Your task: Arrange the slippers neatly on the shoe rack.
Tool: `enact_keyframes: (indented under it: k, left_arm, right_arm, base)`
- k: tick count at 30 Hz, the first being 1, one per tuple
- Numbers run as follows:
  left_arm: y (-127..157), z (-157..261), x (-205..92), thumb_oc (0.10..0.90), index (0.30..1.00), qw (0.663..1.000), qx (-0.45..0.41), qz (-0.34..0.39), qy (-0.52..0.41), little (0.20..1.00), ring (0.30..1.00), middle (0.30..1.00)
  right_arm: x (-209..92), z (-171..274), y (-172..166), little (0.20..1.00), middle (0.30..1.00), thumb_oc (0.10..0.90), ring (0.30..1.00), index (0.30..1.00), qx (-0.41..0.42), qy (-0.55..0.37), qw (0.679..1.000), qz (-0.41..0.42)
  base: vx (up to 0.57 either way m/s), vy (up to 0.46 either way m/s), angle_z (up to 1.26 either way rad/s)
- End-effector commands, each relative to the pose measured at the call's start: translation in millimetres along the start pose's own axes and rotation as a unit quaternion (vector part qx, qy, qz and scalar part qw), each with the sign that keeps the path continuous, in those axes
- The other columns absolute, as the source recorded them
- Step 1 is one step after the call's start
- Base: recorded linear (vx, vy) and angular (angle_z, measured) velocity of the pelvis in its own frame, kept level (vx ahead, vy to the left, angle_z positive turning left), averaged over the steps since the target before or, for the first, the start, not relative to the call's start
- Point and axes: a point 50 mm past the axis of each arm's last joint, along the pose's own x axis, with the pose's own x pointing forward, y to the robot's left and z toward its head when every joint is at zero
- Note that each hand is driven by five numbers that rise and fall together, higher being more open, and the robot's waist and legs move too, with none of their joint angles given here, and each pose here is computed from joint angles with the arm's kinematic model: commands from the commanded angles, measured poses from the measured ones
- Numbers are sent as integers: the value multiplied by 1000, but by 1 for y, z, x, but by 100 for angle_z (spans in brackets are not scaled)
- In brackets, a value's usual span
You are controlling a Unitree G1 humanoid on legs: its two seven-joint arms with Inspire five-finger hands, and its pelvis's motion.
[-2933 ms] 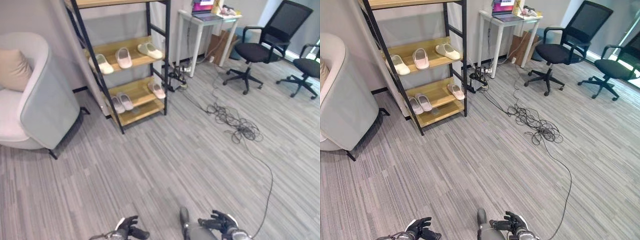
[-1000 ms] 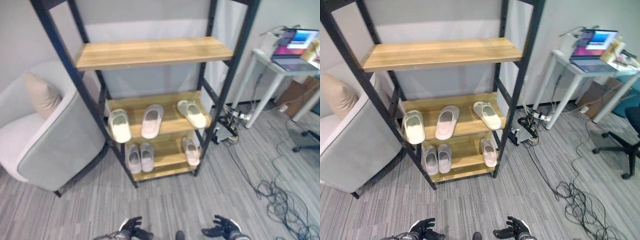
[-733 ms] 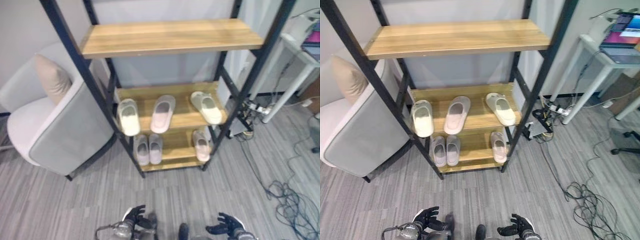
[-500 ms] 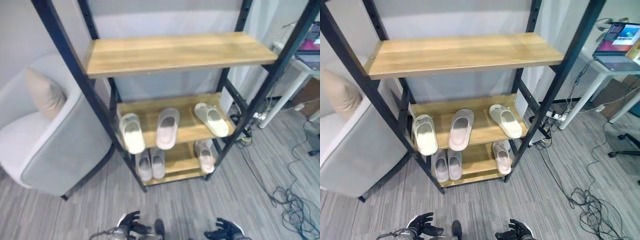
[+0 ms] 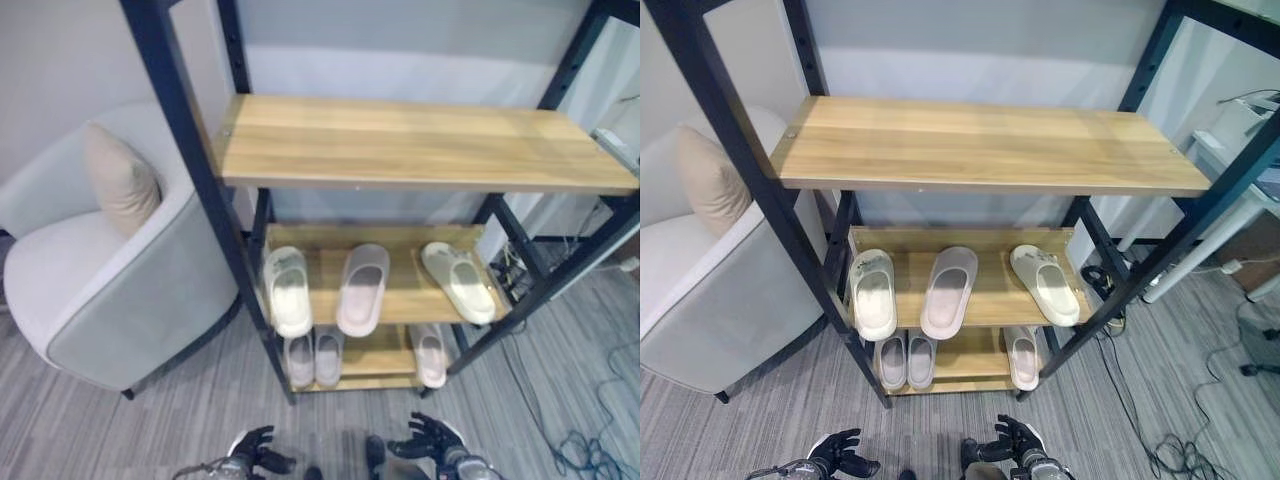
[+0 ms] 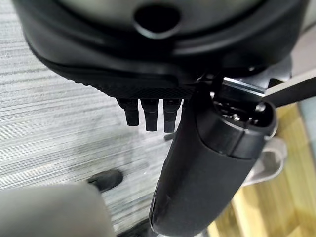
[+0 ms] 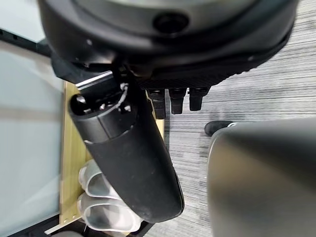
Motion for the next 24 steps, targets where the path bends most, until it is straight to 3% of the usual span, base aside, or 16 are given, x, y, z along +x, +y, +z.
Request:
enact_keyframes:
  k: [1, 16, 24]
  left_arm:
    - [-9, 9, 1, 800, 900, 1000, 16, -14, -19, 900, 900, 900]
    - [-28, 63, 1, 800, 900, 991, 21, -42, -129, 900, 900, 900]
    - [-14, 112, -10, 800, 900, 970, 29, -43, -239, 900, 900, 900]
  right_arm:
    - [-1, 34, -12, 900, 900, 800, 900, 900, -47, -84, 995, 1]
    - [-6, -1, -34, 900, 900, 800, 900, 900, -40, -13, 998, -48]
    - [-4, 6, -37, 900, 900, 800, 900, 900, -35, -16, 998, -53]
  base:
    - [22, -117, 8]
    - [-41, -33, 5]
    - [-147, -91, -25]
